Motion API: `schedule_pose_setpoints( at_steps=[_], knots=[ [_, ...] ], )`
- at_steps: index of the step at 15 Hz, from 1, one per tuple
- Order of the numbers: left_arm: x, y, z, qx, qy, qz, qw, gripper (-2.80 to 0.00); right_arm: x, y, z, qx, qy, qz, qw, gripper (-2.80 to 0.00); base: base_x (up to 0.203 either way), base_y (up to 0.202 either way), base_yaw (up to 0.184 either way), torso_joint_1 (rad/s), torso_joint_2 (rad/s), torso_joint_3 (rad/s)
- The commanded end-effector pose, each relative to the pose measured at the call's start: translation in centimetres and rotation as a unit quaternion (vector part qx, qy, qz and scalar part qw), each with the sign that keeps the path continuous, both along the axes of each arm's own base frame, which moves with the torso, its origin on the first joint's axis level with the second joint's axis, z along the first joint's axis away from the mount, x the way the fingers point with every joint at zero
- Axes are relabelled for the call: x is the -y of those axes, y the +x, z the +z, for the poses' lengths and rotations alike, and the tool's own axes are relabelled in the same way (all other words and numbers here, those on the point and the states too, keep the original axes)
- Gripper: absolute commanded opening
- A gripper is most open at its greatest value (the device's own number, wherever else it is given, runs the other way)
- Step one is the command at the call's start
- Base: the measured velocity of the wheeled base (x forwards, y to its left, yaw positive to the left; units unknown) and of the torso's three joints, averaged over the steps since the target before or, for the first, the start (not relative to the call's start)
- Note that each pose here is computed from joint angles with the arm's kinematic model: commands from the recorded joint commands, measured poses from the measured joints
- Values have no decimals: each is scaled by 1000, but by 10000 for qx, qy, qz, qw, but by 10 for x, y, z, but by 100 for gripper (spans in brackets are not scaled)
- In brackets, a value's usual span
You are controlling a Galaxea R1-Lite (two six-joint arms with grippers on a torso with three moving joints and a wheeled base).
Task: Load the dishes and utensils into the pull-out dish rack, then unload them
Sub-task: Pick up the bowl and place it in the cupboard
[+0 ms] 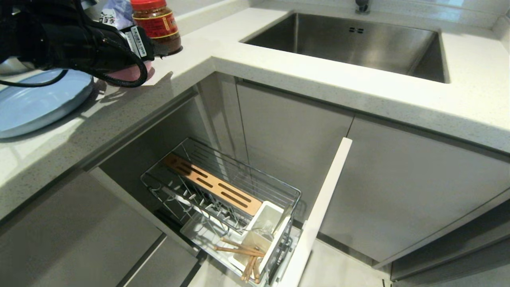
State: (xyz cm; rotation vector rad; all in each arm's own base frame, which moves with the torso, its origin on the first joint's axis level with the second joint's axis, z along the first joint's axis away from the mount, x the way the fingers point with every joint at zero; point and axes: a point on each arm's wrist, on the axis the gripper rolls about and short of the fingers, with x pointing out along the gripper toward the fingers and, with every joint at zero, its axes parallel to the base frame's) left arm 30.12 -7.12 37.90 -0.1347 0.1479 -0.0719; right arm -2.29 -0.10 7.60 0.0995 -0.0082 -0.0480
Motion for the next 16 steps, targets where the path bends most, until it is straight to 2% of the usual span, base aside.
schedule_pose_setpoints(
  at_steps=[1,10,11,13,14,16],
  knots=[
    [0,0,0,-8,-5,6,10000,-280,0,0,0,25,2,1,10000,-280,0,0,0,0,0,0],
    [-3,-10,8,110,-73,19,9999,-280,0,0,0,25,2,-4,10000,-280,0,0,0,0,0,0],
    [-5,-18,13,201,-137,40,9997,-280,0,0,0,25,2,-4,10000,-280,0,0,0,0,0,0],
    [-11,-39,28,455,-447,86,9979,-280,0,0,0,25,2,-3,10000,-280,0,0,0,0,0,0],
    [-13,-52,37,646,-654,84,9957,-280,0,0,0,25,2,-4,10000,-280,0,0,0,0,0,0],
    [-17,-75,50,945,-860,24,9918,-280,0,0,0,24,2,-4,10000,-280,0,0,0,0,0,0]
  ],
)
